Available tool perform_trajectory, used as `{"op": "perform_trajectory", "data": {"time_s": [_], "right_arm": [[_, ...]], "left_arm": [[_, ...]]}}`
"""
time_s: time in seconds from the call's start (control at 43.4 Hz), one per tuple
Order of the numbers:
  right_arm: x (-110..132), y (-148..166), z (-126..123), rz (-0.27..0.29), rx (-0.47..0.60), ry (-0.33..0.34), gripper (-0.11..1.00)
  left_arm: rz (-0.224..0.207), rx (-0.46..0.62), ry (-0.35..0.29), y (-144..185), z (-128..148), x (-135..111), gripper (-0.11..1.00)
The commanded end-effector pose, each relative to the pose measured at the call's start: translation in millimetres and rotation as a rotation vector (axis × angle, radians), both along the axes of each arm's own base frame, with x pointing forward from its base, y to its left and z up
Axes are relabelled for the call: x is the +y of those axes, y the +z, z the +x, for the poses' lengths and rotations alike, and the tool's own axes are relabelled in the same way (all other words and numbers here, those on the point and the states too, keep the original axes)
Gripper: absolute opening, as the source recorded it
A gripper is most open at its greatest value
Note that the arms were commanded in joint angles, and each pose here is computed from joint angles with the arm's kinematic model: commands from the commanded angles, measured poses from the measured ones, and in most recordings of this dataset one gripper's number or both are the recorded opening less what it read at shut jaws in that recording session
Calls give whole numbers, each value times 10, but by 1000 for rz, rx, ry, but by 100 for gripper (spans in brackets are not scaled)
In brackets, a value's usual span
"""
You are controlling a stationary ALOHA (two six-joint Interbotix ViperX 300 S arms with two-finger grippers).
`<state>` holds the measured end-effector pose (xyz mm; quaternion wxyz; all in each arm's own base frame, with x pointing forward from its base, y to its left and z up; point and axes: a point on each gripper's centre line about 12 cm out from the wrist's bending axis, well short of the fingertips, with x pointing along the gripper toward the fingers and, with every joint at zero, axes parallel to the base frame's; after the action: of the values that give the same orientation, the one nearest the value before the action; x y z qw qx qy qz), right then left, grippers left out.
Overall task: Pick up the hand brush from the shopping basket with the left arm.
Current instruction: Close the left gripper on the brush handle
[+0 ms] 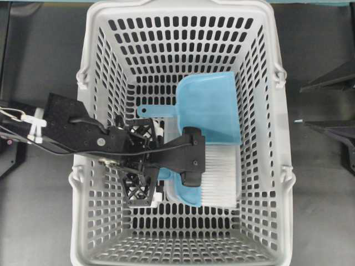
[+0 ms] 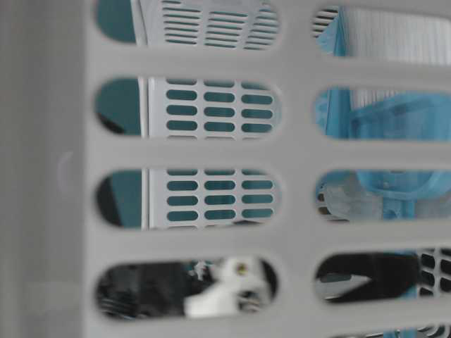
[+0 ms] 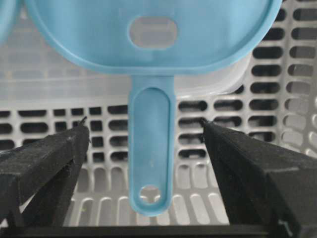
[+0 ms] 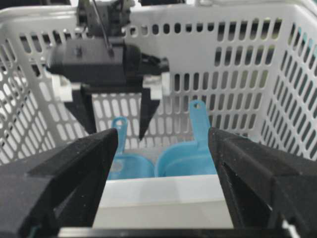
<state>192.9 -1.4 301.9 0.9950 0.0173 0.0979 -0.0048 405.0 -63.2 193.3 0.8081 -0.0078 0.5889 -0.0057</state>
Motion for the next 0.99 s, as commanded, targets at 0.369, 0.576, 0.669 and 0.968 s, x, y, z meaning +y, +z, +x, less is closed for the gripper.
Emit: {"op": "perform_trajectory", "data": {"time_s": [0.369,0.576,0.669,0.968], "right_arm": [[-3,-8,0,6,-5,-2,70],[-2,-47,-3,9,5,-3,70],[-2,-59,-4,11,8,-3,70],[-2,-104,-17,11,14,-3,70]], "left_arm": [[-9,-47,-6,-294,-11,-7,90],[-7,-58,-18,-286,-9,-15,84],[-8,-62,-29,-280,-9,-59,67],[-16,-126,-60,-12,-40,-143,25]]}}
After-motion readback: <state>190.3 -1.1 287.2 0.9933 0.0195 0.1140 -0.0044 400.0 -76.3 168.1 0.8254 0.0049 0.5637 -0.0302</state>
